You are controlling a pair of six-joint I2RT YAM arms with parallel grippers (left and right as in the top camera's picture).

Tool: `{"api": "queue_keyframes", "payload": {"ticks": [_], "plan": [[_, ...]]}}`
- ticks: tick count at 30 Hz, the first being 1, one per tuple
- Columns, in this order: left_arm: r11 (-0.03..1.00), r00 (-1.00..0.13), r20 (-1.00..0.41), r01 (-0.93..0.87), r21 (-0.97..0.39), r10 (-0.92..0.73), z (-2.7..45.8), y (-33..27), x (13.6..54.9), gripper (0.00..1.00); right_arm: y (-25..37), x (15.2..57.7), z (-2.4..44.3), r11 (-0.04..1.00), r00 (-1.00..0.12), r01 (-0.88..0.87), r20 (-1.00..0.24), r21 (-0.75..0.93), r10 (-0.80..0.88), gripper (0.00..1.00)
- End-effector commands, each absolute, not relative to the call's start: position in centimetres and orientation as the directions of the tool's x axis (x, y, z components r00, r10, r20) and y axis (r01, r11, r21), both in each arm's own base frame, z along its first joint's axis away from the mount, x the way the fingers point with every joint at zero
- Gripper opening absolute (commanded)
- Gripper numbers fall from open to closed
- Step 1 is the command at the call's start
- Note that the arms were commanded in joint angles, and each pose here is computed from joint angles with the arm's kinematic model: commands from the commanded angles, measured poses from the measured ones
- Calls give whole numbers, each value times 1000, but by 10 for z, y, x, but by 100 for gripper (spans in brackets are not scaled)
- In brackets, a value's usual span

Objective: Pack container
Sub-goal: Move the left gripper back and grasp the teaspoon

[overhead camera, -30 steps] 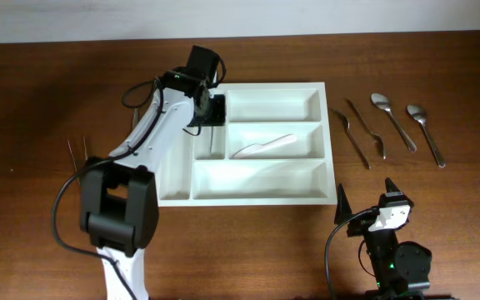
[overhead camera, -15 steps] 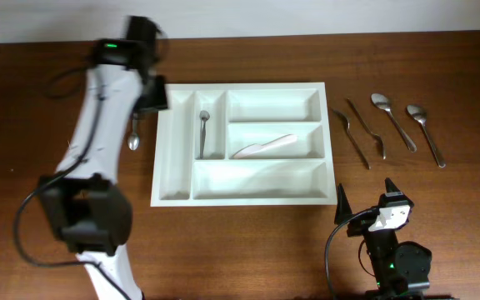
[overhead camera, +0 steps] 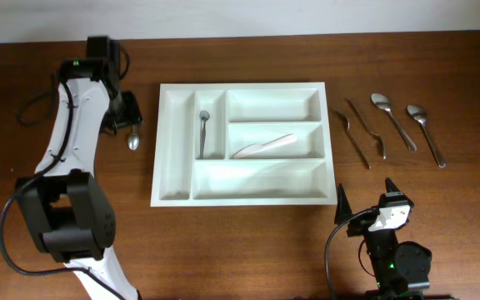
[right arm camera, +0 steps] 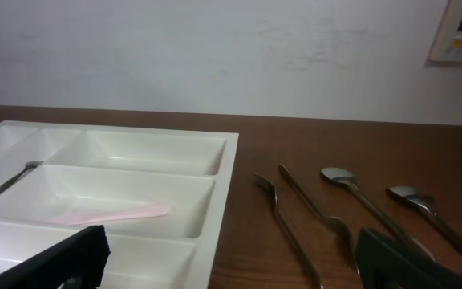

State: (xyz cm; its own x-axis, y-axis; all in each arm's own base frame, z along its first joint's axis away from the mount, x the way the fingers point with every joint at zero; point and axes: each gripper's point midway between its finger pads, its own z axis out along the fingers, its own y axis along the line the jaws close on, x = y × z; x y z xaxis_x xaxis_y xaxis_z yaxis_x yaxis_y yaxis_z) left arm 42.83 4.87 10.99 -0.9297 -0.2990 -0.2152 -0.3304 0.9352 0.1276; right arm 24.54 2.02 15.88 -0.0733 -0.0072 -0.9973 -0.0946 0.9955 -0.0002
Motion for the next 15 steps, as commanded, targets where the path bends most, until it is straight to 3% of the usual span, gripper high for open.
{"api": "queue_keyframes", "payload": {"ticks": [1, 9, 15], "plan": [[937, -938, -182, -322, 134, -296, 80, 51, 422, 67, 17, 245, 157, 997, -73, -78, -997, 0, -6, 99], [945, -931, -211, -318, 74, -297, 24, 42, 420, 67, 17, 245, 157, 997, -73, -78, -997, 0, -6, 99], [948, -912, -291, -315, 52, -288, 12, 43, 434, 67, 17, 245, 157, 997, -73, -78, -997, 0, -6, 99]]}}
